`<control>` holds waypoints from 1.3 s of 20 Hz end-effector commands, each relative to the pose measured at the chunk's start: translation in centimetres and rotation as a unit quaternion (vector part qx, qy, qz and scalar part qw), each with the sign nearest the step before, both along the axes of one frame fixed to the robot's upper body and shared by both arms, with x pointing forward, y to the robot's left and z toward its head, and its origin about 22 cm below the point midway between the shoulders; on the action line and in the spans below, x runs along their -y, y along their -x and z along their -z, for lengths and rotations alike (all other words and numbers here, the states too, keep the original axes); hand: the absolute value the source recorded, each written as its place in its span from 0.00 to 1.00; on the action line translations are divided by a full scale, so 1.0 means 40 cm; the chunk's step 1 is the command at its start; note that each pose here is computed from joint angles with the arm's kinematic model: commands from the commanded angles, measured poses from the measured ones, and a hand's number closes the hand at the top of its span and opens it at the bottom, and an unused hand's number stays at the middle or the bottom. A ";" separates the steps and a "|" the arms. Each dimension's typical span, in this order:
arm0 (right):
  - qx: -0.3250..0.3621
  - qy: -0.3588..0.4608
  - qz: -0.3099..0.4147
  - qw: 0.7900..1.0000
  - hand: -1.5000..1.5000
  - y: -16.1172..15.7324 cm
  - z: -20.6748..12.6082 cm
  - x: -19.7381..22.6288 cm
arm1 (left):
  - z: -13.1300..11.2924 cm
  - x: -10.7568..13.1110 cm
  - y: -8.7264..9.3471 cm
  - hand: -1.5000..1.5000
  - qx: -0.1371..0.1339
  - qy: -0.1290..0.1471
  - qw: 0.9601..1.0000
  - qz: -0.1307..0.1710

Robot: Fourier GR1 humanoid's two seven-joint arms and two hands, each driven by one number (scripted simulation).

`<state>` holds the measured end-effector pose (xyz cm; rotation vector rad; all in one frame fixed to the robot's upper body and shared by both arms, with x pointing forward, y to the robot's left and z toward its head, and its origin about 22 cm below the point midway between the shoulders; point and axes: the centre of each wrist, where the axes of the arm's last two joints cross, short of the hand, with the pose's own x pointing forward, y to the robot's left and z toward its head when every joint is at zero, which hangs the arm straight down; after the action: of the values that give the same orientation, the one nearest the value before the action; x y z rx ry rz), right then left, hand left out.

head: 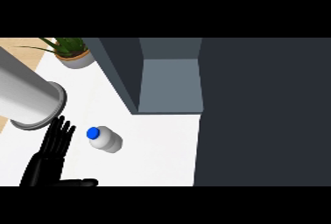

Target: Pick up the bottled water, place it into the cabinet and close the cabinet

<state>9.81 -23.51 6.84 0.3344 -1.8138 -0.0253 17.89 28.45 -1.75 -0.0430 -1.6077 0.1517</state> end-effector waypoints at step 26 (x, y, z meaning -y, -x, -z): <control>0.008 -0.016 -0.003 1.000 0.00 0.037 0.058 0.001 | 0.308 -0.014 -0.149 0.00 -0.059 0.077 0.995 0.013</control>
<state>8.67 -23.48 5.77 0.3541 -1.8233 -0.0341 22.08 30.49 -14.15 -0.1553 -1.4640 0.2655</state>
